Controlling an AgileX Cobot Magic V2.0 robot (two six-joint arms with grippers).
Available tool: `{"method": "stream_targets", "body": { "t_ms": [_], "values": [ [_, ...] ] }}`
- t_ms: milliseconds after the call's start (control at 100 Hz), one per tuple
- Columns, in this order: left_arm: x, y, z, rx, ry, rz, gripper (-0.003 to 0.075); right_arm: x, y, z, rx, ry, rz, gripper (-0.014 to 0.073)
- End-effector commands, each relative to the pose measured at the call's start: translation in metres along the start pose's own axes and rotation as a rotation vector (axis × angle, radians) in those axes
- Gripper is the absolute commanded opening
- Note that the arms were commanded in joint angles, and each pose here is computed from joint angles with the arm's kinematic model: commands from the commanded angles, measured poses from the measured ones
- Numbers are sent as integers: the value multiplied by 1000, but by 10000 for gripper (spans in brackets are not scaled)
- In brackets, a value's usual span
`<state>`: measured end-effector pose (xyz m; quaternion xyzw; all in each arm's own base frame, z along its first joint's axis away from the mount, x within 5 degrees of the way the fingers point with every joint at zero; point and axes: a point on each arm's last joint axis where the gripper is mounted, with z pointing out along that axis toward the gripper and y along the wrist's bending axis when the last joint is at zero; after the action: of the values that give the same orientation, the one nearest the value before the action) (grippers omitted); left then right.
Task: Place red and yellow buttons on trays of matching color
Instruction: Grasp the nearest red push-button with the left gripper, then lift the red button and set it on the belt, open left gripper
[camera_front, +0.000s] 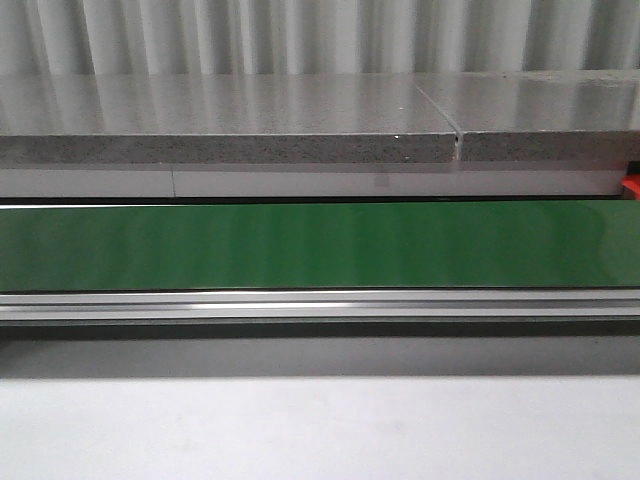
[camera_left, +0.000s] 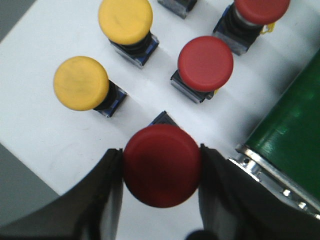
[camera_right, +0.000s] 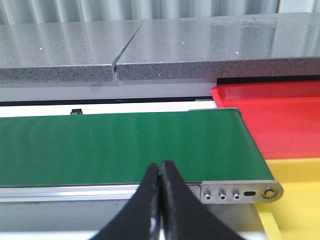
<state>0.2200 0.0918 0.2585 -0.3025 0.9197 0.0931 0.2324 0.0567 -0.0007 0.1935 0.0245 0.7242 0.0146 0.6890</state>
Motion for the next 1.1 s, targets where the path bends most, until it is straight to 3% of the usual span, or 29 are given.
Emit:
{"method": "stream_targets", "body": {
  "t_ms": [0, 190, 350, 760, 1030, 1090],
  "values": [
    [-15, 1, -34, 39, -143, -6, -21, -14, 0, -2, 2, -111, -12, -68],
    [-36, -9, -75, 172, -209, 68, -20, -14, 0, -2, 2, -111, -12, -68],
    [-47, -30, -85, 254, -226, 136, -21, -14, 0, -2, 2, -111, -12, -68],
    [-53, -95, -38, 279, -54, 317, -20, -14, 0, -2, 2, -111, -12, -68],
    [-57, -104, -14, 246, 18, 339, -15, -14, 0, -2, 2, -111, -12, -68],
    [-58, -105, -14, 244, 24, 340, 39, -14, 0, -2, 2, -111, -12, -68]
  ]
}}
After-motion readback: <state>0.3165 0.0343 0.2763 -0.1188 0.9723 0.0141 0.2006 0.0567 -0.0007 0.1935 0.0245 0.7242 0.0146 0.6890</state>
